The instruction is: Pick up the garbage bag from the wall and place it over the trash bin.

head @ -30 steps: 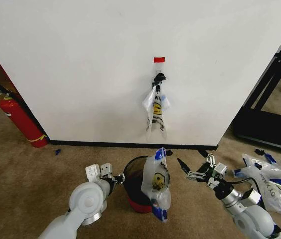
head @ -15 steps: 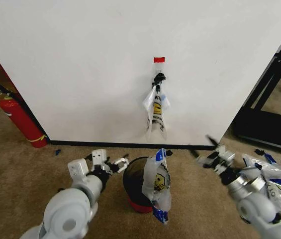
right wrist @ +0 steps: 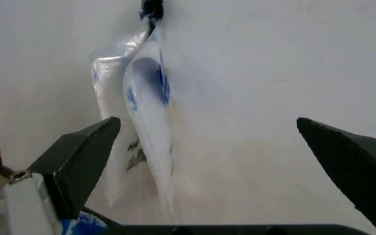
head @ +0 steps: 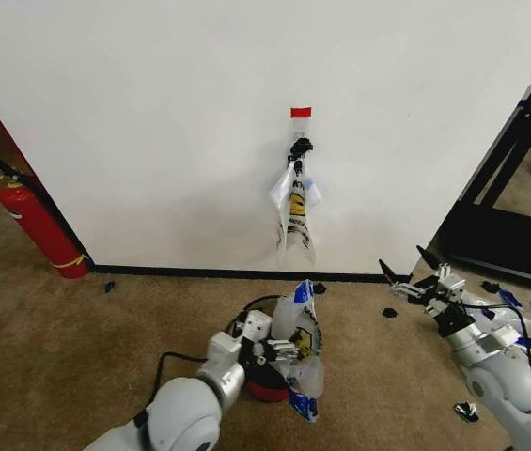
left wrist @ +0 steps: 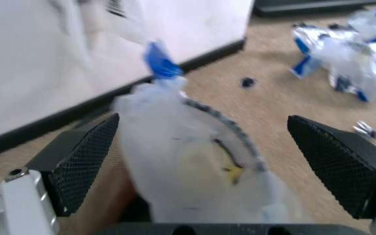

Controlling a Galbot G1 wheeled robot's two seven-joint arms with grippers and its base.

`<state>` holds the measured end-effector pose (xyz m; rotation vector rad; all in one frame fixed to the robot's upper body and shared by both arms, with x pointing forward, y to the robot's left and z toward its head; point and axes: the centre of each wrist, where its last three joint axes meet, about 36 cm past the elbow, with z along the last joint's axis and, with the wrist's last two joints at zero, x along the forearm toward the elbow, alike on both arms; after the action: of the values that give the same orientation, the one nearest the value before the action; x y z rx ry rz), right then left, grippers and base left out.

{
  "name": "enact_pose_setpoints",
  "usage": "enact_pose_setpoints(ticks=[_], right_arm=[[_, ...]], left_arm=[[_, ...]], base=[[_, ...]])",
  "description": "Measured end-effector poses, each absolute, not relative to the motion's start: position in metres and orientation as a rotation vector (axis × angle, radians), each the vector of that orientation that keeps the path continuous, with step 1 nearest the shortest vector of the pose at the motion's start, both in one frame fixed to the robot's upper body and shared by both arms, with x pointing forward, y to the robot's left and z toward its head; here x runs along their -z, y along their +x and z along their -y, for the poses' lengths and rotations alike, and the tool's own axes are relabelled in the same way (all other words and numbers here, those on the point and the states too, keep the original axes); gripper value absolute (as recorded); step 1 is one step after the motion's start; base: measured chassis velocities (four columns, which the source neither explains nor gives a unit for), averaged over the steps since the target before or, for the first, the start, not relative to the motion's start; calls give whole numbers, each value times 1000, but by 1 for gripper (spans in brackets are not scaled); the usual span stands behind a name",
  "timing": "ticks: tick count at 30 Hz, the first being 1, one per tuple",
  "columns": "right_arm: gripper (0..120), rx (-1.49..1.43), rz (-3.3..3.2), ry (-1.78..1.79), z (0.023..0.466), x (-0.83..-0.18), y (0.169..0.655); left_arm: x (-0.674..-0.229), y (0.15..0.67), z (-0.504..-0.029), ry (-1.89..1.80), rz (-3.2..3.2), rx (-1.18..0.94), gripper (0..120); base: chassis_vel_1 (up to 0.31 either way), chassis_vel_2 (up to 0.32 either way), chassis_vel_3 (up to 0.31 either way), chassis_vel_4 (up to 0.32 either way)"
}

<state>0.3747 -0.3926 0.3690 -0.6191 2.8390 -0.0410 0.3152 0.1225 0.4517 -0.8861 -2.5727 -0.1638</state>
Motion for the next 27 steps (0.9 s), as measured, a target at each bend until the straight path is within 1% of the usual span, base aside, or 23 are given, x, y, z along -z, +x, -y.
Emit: enact_pose_setpoints(ticks=[2,4,7,11,14,16,17,20,21,22,23,24,25,27], right_arm=[[100,43,-2839,-623,391,-368,375],[100,51,-2842,-637,386,-365,375],[100,68,-2851,-653,380,-356,372],[100,85,-2856,-680,375,-347,368],[100,75,-2861,-700,369,-340,366],[100,71,-2867,-715,365,-334,366],[100,71,-2867,-715,365,-334,366],[100,77,-2880,-764,362,-325,364],[100,79,-2882,-777,362,-324,364],[100,82,-2887,-804,363,-321,363],[100,86,-2893,-833,363,-318,363],[100,86,-2893,-833,363,-318,363],[100,88,-2894,-850,364,-316,363],[100,72,-2900,-926,367,-310,362]], left_arm=[[-453,316,-120,-896,2556,161,100],[-459,323,-107,-892,2488,133,100],[-451,336,-96,-793,2466,204,100],[-440,346,-96,-702,2470,284,97],[-434,352,-102,-645,2474,328,87],[-433,355,-105,-625,2475,341,77],[-433,355,-105,-625,2475,341,77],[-434,356,-105,-619,2479,339,65],[-434,356,-104,-619,2480,336,64],[-435,356,-103,-620,2480,332,56],[-436,356,-103,-622,2481,325,53],[-436,356,-103,-622,2481,325,53],[-437,356,-103,-623,2481,321,50],[-440,356,-105,-624,2481,313,38]], base=[[0,0,0,0],[0,0,0,0],[0,0,0,0],[0,0,0,0],[0,0,0,0],[0,0,0,0],[0,0,0,0],[0,0,0,0],[0,0,0,0],[0,0,0,0],[0,0,0,0],[0,0,0,0],[0,0,0,0],[0,0,0,0]])
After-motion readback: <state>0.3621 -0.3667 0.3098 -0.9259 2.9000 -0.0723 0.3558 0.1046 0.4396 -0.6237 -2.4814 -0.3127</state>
